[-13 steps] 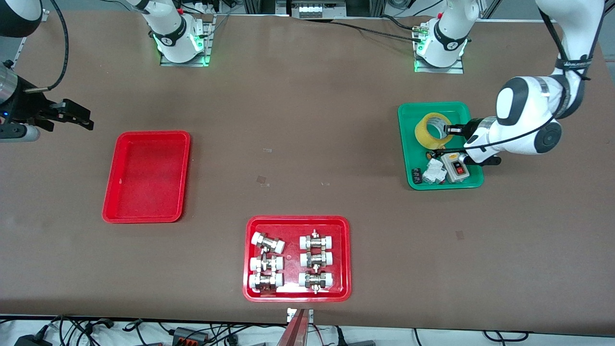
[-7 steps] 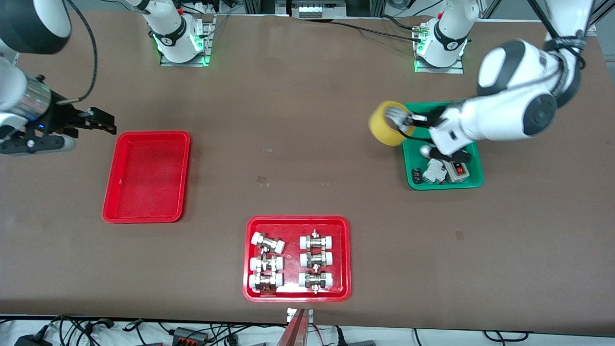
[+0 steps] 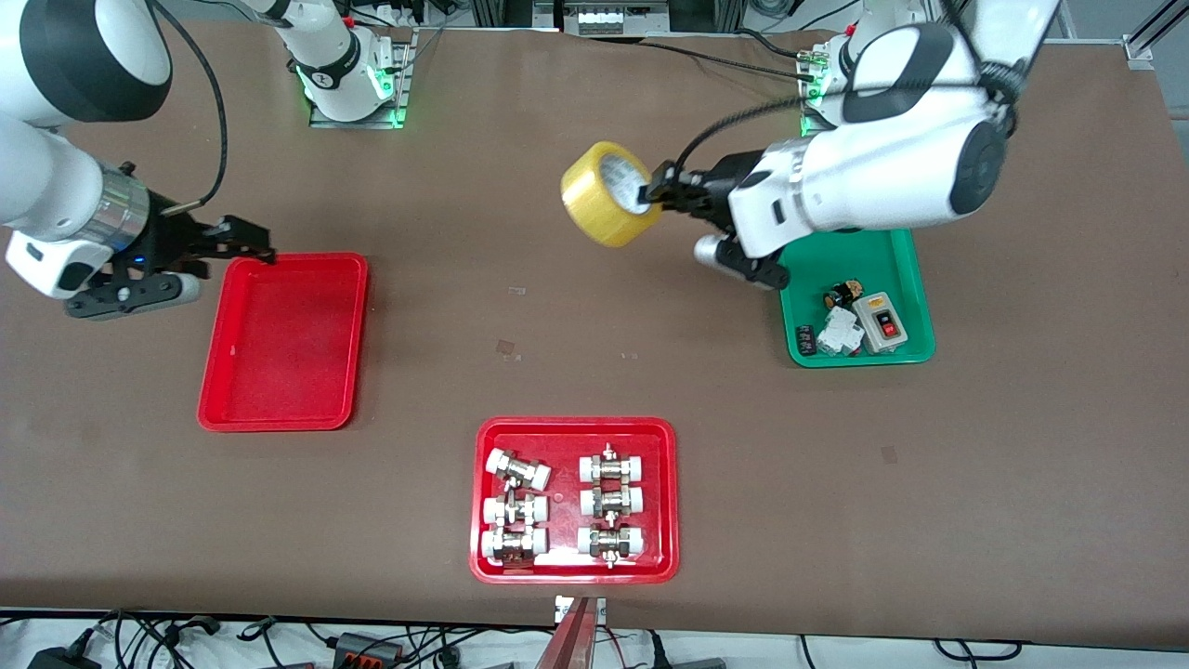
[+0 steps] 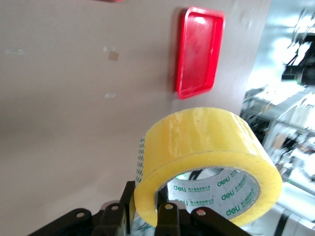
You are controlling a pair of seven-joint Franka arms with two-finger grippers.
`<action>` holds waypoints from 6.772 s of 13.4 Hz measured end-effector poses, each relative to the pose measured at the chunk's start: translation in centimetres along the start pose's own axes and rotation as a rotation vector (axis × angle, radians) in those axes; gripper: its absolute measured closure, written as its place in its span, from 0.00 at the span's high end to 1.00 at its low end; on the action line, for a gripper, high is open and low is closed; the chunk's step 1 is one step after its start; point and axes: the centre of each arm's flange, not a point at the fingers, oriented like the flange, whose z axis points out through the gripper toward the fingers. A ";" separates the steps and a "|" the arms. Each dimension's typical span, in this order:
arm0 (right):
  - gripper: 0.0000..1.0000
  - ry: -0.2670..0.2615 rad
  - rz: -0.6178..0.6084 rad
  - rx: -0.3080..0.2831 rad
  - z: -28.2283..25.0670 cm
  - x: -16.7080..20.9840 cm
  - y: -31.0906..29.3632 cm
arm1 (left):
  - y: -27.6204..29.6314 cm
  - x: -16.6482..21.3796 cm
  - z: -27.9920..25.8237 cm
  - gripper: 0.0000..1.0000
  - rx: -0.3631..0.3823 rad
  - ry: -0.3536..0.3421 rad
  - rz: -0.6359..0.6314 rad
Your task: Left arm passes tape to right arm into tray
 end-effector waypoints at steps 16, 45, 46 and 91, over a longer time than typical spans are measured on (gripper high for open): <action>1.00 0.184 -0.045 0.418 0.1 3.1 -23.3 | 3.1 3.5 3.7 0.21 -0.172 0.051 -0.287; 0.55 0.197 -0.029 0.464 1.0 4.3 -23.1 | 2.7 3.9 2.3 0.36 -0.179 0.058 -0.292; 0.55 0.196 -0.026 0.463 1.2 4.4 -23.0 | 2.4 4.0 1.6 0.47 -0.173 0.041 -0.294; 1.00 -0.262 0.289 0.555 28.3 2.5 32.5 | -12.6 -7.6 -28.9 1.00 0.780 0.240 0.159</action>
